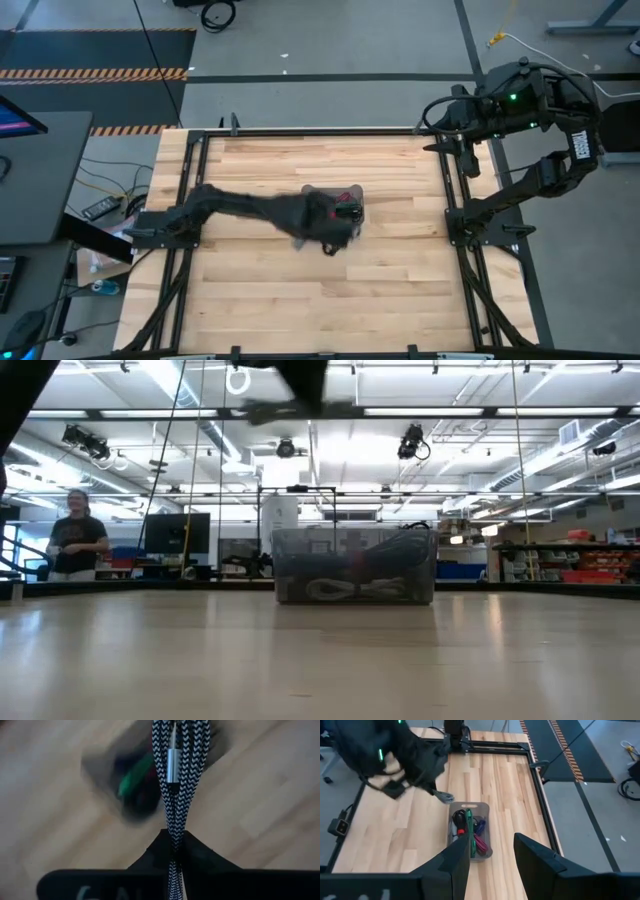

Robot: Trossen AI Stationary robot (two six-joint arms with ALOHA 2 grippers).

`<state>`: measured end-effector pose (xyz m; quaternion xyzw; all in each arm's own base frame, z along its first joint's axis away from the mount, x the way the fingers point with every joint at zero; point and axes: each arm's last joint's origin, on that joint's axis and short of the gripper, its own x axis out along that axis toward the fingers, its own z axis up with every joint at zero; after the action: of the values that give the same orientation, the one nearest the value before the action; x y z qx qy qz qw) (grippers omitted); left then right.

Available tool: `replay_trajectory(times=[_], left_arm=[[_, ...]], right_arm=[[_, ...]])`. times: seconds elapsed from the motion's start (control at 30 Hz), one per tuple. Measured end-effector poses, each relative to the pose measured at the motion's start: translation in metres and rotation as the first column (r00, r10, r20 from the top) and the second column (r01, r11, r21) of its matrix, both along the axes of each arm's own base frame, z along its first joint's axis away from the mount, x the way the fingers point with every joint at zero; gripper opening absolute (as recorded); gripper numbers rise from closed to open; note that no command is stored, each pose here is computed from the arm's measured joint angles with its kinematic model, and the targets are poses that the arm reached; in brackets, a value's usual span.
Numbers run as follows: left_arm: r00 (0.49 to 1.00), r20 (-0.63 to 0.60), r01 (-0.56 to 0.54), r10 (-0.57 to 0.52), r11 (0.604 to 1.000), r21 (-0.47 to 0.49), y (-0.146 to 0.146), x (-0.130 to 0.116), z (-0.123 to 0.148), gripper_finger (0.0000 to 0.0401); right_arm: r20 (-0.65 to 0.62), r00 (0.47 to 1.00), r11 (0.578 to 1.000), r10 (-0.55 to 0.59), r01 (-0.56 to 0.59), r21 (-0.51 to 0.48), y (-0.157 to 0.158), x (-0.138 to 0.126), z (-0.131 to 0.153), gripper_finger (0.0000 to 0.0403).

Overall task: Pick and place USB-C Cables
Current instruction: Put the black and white charger cable into the black bin

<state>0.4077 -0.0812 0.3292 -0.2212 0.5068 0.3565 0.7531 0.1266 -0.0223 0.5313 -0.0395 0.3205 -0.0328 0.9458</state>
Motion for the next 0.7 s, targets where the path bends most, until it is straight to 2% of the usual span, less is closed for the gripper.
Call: replay_trajectory(times=[0.07, 0.13, 0.2, 0.27, 0.33, 0.4, 0.47, 0.6, 0.7], left_arm=[[0.987, 0.012, 0.160, -0.161, 0.986, 0.043, 0.016, 0.003, 0.012, 0.0025], [0.954, -0.062, 0.295, -0.292, 0.954, 0.045, 0.035, -0.002, 0.014, 0.0025], [0.903, -0.150, 0.408, -0.402, 0.913, 0.008, 0.055, -0.010, 0.018, 0.0025], [0.838, -0.165, 0.522, -0.519, 0.853, -0.034, 0.074, -0.010, 0.019, 0.0025], [0.749, -0.178, 0.638, -0.639, 0.767, -0.070, 0.090, -0.010, 0.019, 0.0025], [0.688, -0.203, 0.702, -0.697, 0.709, -0.058, 0.105, -0.012, 0.022, 0.0025], [0.649, -0.223, 0.738, -0.728, 0.673, -0.053, 0.119, -0.013, 0.023, 0.0025], [0.596, -0.232, 0.789, -0.769, 0.615, -0.013, 0.145, -0.012, 0.024, 0.0025], [0.566, -0.155, 0.823, -0.809, 0.565, 0.056, 0.155, -0.004, 0.027, 0.0025]], right_arm=[[-0.007, 1.000, 1.000, -0.019, 0.019, -0.001, -0.001, 0.002, -0.001, 0.0158], [-0.010, 0.999, 0.999, -0.044, 0.044, 0.005, -0.002, 0.004, -0.001, 0.0158], [-0.012, 0.997, 0.997, -0.075, 0.075, 0.022, -0.004, 0.008, -0.002, 0.0158], [-0.015, 0.994, 0.992, -0.111, 0.112, 0.057, -0.005, 0.011, -0.002, 0.0158], [-0.010, 0.988, 0.983, -0.152, 0.153, 0.101, -0.007, 0.015, -0.003, 0.0158], [-0.025, 0.980, 0.970, -0.196, 0.197, 0.140, -0.008, 0.019, -0.004, 0.0158], [-0.035, 0.969, 0.956, -0.245, 0.247, 0.158, -0.010, 0.023, -0.006, 0.0158], [-0.058, 0.947, 0.935, -0.317, 0.322, 0.150, -0.014, 0.034, -0.009, 0.0158], [-0.067, 0.932, 0.921, -0.356, 0.362, 0.142, -0.017, 0.042, -0.012, 0.0158]])
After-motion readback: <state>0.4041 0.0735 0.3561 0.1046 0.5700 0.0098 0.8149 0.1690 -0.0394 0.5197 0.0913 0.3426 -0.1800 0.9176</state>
